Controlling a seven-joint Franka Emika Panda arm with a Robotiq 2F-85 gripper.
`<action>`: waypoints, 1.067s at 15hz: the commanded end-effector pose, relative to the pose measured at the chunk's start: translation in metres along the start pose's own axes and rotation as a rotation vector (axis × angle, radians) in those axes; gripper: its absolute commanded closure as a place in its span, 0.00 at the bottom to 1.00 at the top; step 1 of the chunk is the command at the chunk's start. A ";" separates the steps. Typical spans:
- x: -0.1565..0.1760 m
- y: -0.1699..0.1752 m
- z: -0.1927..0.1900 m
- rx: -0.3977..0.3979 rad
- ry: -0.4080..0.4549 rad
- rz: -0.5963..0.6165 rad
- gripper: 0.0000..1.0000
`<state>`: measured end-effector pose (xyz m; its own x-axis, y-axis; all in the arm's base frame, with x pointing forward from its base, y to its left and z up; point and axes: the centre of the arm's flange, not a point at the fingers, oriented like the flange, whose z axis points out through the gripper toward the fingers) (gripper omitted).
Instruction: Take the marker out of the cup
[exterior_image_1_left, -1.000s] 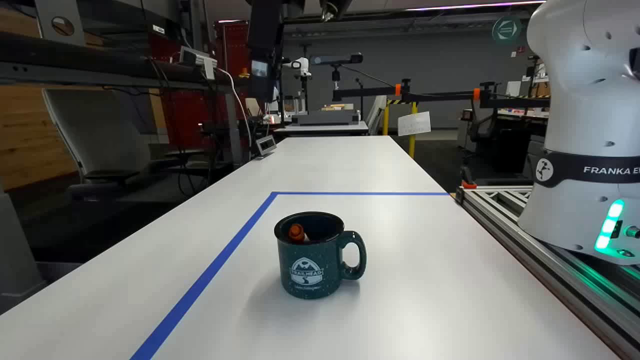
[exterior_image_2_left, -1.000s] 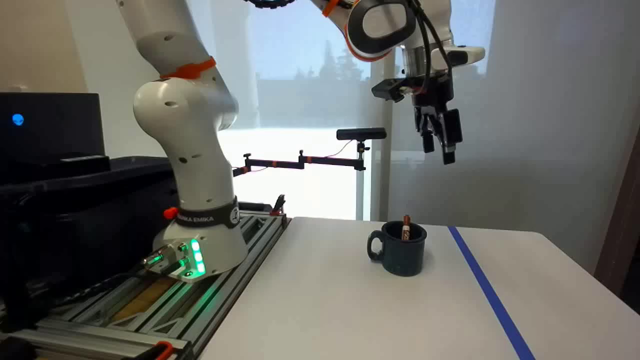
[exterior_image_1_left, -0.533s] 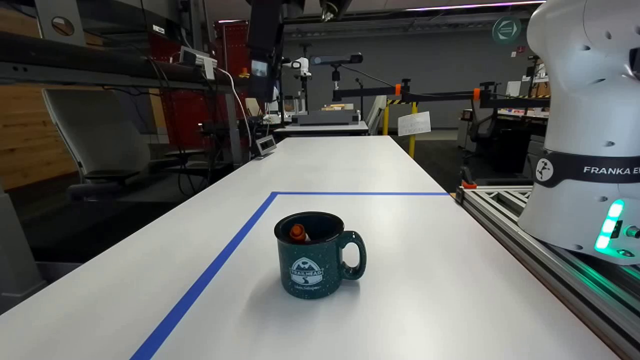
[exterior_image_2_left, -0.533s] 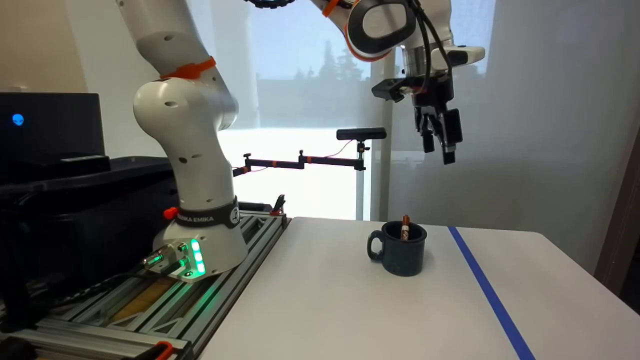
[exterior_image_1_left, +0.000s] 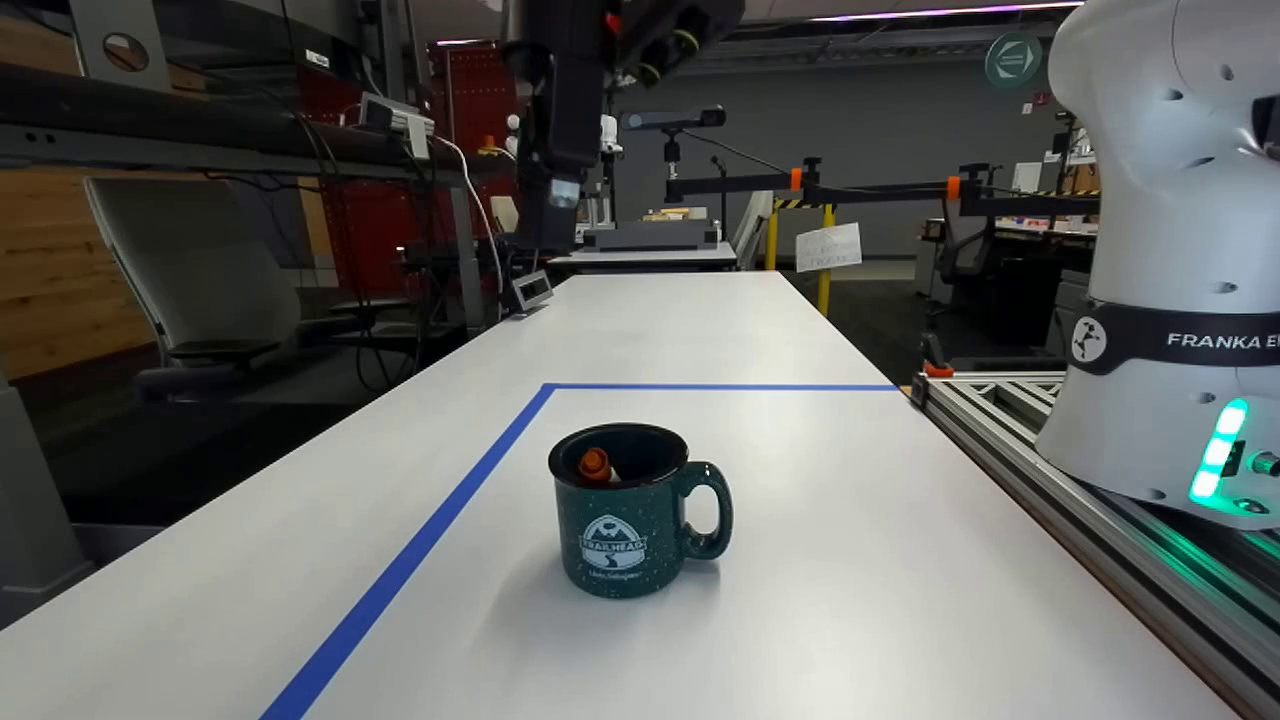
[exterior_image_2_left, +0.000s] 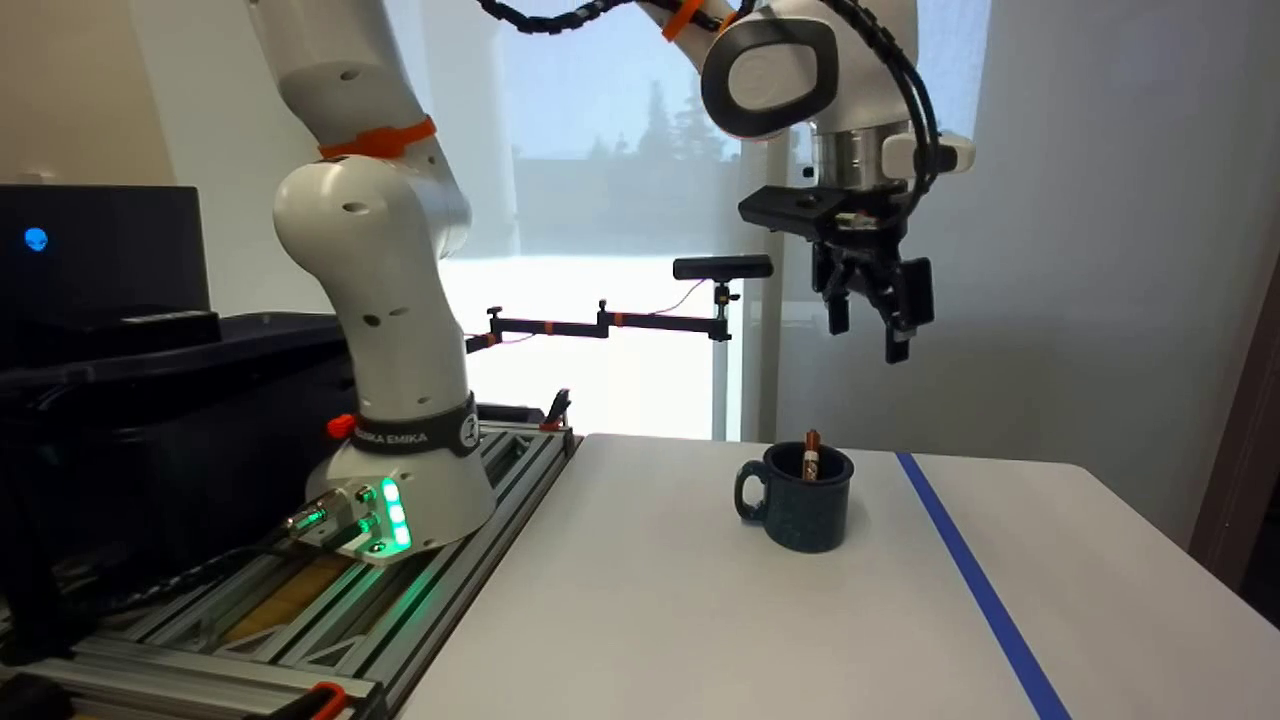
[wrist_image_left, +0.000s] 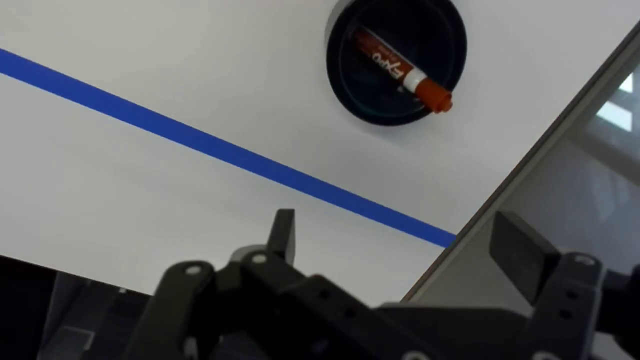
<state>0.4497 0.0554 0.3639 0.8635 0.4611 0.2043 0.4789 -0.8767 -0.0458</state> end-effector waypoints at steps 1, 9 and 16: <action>-0.012 0.024 0.026 0.076 -0.024 -0.183 0.00; -0.023 0.024 0.035 0.185 -0.047 -0.317 0.00; -0.037 -0.006 0.047 0.268 -0.055 -0.698 0.00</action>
<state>0.4348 0.0467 0.3130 0.4756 0.8574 0.1968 0.8784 -0.4511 -0.1577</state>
